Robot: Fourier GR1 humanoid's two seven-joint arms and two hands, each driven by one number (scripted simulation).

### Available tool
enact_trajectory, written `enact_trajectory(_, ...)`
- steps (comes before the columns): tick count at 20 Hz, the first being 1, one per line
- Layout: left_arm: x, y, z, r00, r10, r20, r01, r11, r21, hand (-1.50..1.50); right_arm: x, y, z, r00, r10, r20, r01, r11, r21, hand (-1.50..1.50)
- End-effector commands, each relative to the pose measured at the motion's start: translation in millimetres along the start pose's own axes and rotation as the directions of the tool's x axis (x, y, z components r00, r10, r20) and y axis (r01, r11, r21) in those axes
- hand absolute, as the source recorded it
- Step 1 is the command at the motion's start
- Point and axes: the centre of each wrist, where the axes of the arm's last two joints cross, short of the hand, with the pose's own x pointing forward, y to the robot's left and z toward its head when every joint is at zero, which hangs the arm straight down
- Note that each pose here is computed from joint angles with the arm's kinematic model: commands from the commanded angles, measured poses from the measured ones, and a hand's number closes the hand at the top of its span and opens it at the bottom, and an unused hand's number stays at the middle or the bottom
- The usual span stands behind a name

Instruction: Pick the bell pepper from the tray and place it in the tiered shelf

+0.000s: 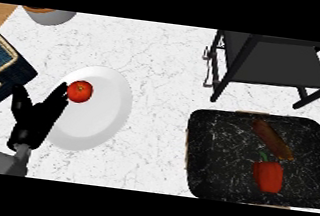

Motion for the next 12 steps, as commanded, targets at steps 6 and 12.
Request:
enact_trajectory(6, -17, 0, 3, 1.000, 0.011, -0.020, -0.011, 1.000, 0.005, 0.00, 31, 50, -13, 0.979, 0.167, -0.115, -0.157, 0.984, 0.087, -1.50)
enact_trajectory(12, -20, 1, -1, 0.999, 0.013, -0.030, -0.013, 1.000, 0.010, 0.00, 36, 79, -25, 0.962, 0.218, -0.164, -0.203, 0.974, 0.103, -1.50)
